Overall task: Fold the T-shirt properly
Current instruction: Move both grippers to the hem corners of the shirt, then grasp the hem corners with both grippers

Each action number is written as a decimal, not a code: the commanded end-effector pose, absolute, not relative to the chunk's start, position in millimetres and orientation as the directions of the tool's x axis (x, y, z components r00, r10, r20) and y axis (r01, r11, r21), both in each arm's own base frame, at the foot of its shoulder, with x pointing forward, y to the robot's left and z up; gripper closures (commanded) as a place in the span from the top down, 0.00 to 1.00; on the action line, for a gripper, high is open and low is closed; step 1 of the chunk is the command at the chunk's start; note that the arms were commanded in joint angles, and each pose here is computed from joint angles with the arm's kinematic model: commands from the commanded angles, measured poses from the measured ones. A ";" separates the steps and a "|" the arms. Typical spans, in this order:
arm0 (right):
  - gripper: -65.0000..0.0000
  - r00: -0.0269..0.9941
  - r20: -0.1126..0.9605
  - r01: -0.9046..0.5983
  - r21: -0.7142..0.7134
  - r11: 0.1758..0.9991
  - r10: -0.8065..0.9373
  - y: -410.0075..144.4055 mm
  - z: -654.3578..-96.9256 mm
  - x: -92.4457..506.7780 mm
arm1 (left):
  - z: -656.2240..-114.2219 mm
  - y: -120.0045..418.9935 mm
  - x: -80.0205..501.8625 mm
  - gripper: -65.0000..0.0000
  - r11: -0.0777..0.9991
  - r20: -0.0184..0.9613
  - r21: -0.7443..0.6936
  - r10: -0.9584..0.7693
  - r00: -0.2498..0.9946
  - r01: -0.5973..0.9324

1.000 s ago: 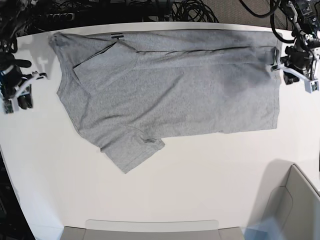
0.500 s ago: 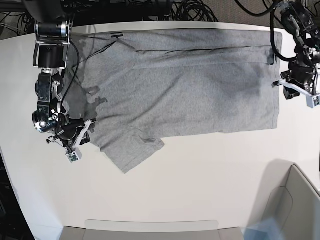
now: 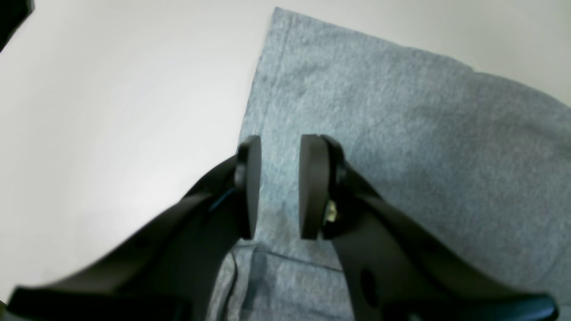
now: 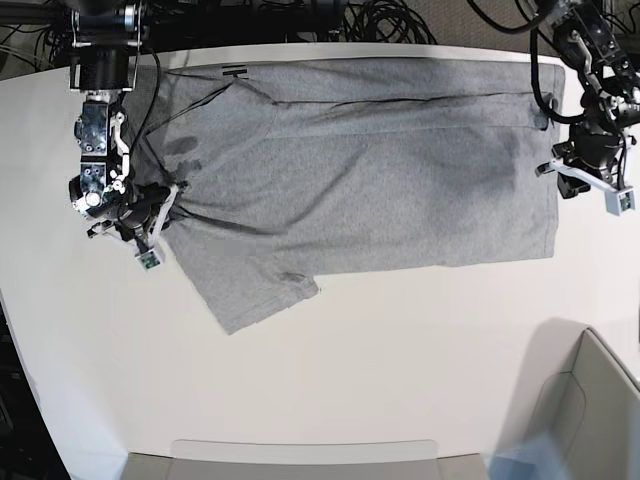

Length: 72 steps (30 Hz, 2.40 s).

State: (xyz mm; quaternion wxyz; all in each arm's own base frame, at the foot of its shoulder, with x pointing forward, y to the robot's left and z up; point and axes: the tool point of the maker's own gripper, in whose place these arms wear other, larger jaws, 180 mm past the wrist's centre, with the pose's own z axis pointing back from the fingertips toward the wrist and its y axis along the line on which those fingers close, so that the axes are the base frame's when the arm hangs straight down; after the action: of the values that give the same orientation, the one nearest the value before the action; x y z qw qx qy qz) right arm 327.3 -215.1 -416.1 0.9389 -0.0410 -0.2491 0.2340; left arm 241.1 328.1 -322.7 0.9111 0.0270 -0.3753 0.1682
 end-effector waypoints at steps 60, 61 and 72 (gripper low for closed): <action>0.15 0.814 0.496 -0.354 0.015 0.935 0.301 -168.2 -445.9 443.3 | -398.8 380.7 386.1 0.32 0.936 0.623 -0.111 0.327 0.711 -0.334; 0.15 0.814 0.496 -0.354 0.015 0.935 0.301 -168.2 -445.9 443.3 | -400.2 381.0 385.2 0.32 0.935 0.619 -0.112 0.330 0.712 -0.336; 0.15 0.813 0.496 -0.360 0.015 0.933 0.305 -165.9 -446.3 443.2 | -426.5 365.2 367.9 0.32 0.950 0.562 -0.092 0.296 0.772 -0.298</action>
State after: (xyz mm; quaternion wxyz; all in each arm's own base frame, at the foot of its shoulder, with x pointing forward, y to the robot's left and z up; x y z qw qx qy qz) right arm 460.2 -151.1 -431.6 0.9349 0.0840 -0.3050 0.1611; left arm 368.1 362.7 -429.9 0.9373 -0.0016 -0.3088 0.1615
